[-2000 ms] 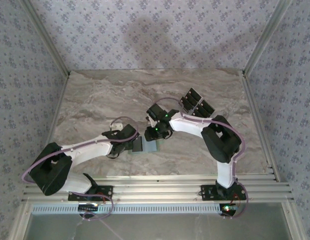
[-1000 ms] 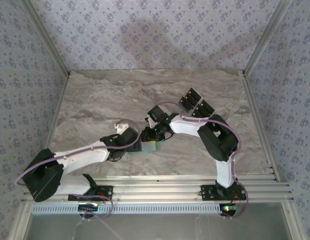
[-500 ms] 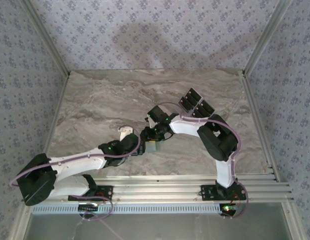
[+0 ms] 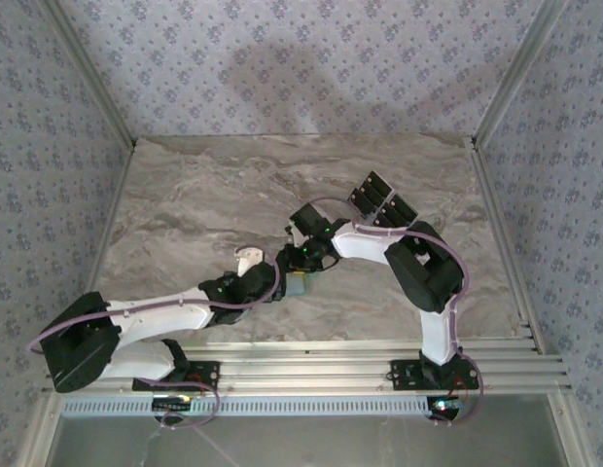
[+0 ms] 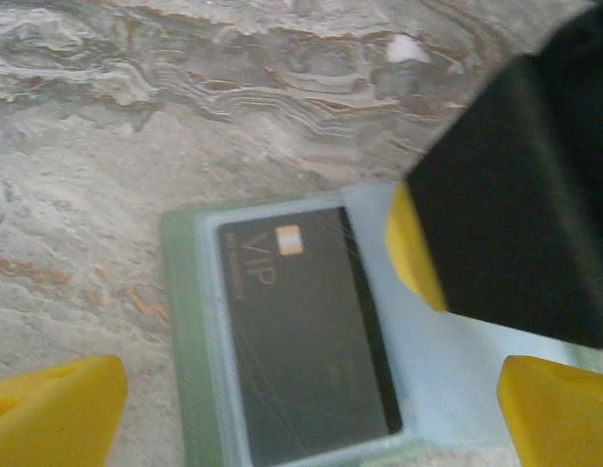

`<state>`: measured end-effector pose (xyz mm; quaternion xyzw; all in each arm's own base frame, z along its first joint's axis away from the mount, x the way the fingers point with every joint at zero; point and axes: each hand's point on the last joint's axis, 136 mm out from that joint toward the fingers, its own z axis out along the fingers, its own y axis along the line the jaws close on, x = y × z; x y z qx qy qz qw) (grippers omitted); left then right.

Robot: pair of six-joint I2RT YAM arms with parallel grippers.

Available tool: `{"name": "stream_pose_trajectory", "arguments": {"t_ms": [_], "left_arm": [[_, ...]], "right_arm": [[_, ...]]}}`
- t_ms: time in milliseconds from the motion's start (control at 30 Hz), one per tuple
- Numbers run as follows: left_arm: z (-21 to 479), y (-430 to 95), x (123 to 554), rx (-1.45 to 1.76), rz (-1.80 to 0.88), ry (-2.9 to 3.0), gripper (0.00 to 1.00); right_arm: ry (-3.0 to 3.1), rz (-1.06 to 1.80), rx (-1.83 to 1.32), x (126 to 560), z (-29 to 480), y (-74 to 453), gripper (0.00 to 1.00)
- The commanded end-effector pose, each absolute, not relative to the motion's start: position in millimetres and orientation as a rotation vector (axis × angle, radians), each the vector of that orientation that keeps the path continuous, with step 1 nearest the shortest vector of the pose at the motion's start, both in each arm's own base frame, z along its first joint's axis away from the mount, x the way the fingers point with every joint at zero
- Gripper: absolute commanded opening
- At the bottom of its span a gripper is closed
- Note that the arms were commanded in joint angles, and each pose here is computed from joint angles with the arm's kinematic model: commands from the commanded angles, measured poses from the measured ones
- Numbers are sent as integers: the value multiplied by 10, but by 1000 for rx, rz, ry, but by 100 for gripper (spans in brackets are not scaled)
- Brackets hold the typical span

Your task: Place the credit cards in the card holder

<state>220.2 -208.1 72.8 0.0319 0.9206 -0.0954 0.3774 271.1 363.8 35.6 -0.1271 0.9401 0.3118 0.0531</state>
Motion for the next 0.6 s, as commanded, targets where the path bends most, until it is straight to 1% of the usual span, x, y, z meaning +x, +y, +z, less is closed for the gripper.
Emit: {"name": "stream_pose_trajectory", "arguments": {"t_ms": [0, 233, 567], "left_arm": [[839, -1998, 2165, 62, -248, 2300, 98], [815, -1906, 2101, 62, -251, 2301, 98], [743, -2091, 2113, 131, -292, 2317, 98]], "right_arm": [[2907, 942, -389, 2604, 247, 3635, 45], [2902, 954, -404, 2578, 270, 3665, 45], [2910, 946, -402, 2573, 243, 3657, 45]]}}
